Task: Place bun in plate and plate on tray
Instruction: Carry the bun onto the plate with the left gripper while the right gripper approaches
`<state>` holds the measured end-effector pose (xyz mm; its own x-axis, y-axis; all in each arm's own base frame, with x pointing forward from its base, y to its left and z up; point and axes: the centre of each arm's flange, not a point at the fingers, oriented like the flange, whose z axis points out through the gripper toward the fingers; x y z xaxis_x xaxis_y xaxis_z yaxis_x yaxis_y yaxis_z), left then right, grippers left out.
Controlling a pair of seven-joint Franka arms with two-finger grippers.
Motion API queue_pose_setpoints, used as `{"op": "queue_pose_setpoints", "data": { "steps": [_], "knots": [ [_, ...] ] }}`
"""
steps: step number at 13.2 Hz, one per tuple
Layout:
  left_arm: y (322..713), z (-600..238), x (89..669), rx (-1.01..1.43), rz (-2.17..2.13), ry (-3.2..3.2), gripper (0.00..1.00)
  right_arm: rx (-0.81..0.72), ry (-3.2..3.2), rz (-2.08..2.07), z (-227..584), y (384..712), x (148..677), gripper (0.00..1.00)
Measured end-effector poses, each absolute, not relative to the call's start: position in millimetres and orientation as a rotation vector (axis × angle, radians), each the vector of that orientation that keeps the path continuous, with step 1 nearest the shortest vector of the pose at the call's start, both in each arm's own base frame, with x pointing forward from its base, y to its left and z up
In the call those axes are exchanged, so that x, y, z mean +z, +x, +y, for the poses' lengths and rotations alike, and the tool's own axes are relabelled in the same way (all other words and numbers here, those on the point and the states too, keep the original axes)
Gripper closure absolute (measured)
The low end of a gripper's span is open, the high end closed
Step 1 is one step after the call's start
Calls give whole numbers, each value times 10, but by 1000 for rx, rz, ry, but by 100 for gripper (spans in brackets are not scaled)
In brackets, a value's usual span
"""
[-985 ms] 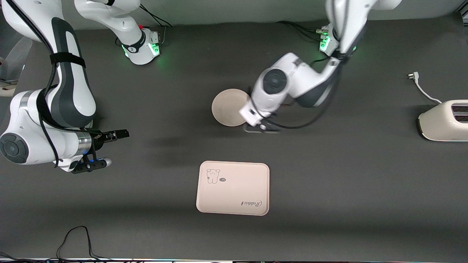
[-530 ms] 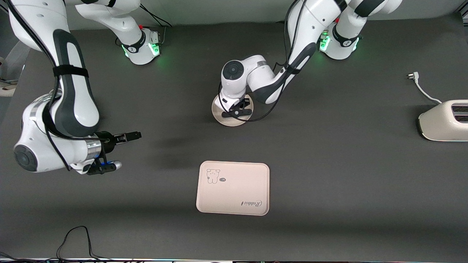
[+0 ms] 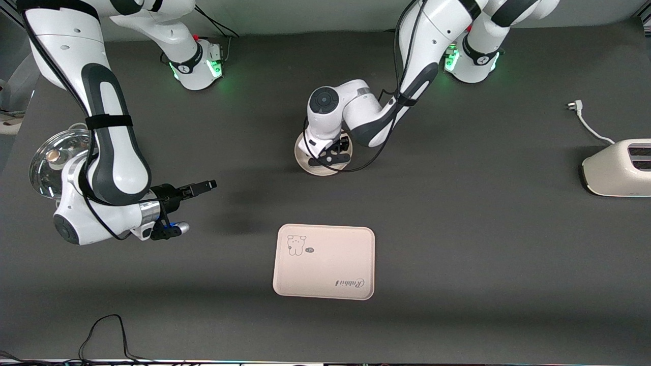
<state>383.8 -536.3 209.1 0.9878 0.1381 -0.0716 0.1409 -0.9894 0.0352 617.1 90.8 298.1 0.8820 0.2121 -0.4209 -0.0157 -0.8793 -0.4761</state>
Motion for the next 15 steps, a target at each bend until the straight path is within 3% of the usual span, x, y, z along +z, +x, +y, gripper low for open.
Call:
{"op": "queue_pose_setpoints", "data": {
  "steps": [1,2,10,15],
  "knots": [
    [3836,-5365,2092,-107,219,3092,1,617,-2569,-120,921,6125,2943,0],
    [3830,-5370,2093,-107,219,3092,0,593,-2560,-94,950,6050,2900,0],
    [3778,-5418,2103,-103,216,3088,0,472,-2577,5,1398,5272,2494,0],
    [3788,-5423,2114,-98,217,3084,0,481,-2568,17,1492,5091,2438,0]
  ]
}}
